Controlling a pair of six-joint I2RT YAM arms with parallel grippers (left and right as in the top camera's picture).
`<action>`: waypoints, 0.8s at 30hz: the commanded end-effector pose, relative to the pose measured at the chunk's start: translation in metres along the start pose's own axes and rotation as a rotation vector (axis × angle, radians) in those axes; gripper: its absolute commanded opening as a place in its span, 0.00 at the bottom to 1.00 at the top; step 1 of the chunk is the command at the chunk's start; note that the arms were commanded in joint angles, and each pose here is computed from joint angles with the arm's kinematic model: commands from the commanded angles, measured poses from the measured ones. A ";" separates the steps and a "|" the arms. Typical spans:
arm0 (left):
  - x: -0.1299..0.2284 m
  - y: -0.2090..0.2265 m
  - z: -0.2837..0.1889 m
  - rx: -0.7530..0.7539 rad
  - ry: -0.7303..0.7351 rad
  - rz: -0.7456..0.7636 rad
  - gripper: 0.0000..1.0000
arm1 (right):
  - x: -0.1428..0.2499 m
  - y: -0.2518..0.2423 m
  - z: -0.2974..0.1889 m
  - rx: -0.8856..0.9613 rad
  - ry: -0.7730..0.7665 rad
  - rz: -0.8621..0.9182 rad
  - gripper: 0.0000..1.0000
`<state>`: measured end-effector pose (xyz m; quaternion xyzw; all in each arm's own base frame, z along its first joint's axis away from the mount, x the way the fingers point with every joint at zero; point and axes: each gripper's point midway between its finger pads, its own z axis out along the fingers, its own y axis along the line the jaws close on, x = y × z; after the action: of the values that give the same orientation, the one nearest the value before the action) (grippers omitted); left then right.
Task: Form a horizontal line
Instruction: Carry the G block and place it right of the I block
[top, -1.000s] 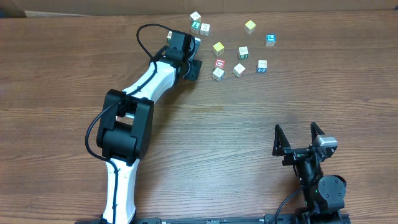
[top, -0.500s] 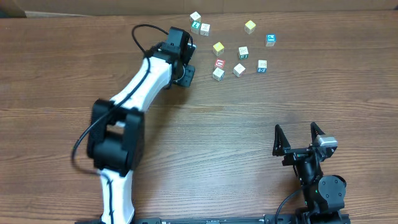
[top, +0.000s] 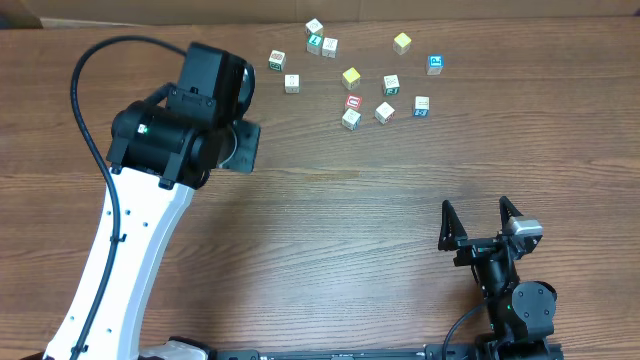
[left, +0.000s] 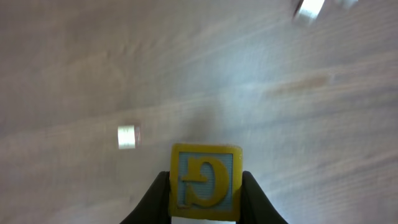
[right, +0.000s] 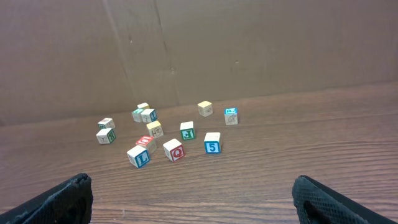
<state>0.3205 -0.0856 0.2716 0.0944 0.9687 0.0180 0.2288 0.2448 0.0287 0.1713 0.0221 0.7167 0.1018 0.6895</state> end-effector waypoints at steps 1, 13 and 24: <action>0.019 0.006 0.018 -0.045 0.089 -0.077 0.04 | 0.001 0.000 0.000 -0.004 -0.005 -0.004 1.00; 0.098 -0.003 0.126 -0.076 0.266 -0.205 0.04 | 0.004 0.033 -0.003 -0.196 0.031 0.170 1.00; 0.105 0.058 0.172 -0.252 0.145 -0.289 0.04 | 0.011 0.086 -0.024 -0.509 0.165 0.380 1.00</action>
<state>0.3102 -0.0355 0.0779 -0.0516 0.9834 0.0846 0.1521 0.2201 0.0995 0.1778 -0.0058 0.7077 0.3679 0.6031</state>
